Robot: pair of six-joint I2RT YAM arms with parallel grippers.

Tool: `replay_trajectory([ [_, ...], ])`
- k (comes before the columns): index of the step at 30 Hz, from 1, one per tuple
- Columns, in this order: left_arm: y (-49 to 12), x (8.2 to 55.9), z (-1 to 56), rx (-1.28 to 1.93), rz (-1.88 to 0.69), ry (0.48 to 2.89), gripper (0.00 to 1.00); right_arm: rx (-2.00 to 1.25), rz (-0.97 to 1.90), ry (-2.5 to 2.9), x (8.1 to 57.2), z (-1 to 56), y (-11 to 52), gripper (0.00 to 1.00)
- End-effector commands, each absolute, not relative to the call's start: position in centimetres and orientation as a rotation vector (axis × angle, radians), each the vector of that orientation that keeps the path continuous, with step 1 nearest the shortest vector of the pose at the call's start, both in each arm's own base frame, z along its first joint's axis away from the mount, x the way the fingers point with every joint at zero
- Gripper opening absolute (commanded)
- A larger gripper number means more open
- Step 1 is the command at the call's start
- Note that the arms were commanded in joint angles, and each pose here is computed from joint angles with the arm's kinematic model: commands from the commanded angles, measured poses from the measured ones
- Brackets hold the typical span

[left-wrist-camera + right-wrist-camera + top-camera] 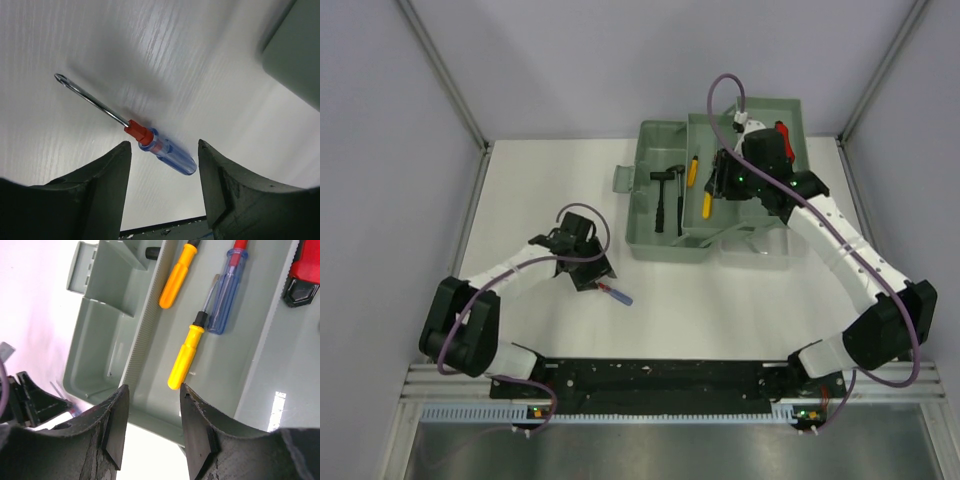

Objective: Pack the tool kit

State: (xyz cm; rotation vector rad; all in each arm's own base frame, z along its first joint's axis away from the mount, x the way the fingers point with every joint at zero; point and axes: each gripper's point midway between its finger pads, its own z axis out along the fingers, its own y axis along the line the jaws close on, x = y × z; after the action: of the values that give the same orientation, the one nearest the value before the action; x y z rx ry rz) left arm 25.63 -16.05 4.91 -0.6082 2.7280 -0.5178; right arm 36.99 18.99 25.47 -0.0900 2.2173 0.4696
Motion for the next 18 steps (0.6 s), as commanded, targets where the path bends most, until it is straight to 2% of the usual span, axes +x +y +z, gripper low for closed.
replay_trajectory([
  [1, -15.5, 25.4, 3.8, -0.711, -0.453, 2.703, 0.61, -0.108, 0.520, 2.132, 35.9, 28.5, 18.9, 0.45],
  [7, -14.8, 25.3, 2.6, -0.747, -0.369, 2.710, 0.61, -0.115, 0.546, 2.147, 35.7, 28.1, 19.3, 0.45],
  [10, -14.2, 25.7, 1.6, -0.754, -0.304, 2.714, 0.59, -0.112, 0.558, 2.152, 35.7, 27.9, 19.5, 0.45],
  [16, -14.4, 25.7, 0.0, -0.730, -0.272, 2.761, 0.44, -0.110, 0.575, 2.134, 35.1, 28.7, 19.4, 0.45],
  [18, -14.4, 25.7, -0.2, -0.721, -0.270, 2.772, 0.36, -0.108, 0.575, 2.126, 35.0, 29.0, 19.2, 0.45],
])
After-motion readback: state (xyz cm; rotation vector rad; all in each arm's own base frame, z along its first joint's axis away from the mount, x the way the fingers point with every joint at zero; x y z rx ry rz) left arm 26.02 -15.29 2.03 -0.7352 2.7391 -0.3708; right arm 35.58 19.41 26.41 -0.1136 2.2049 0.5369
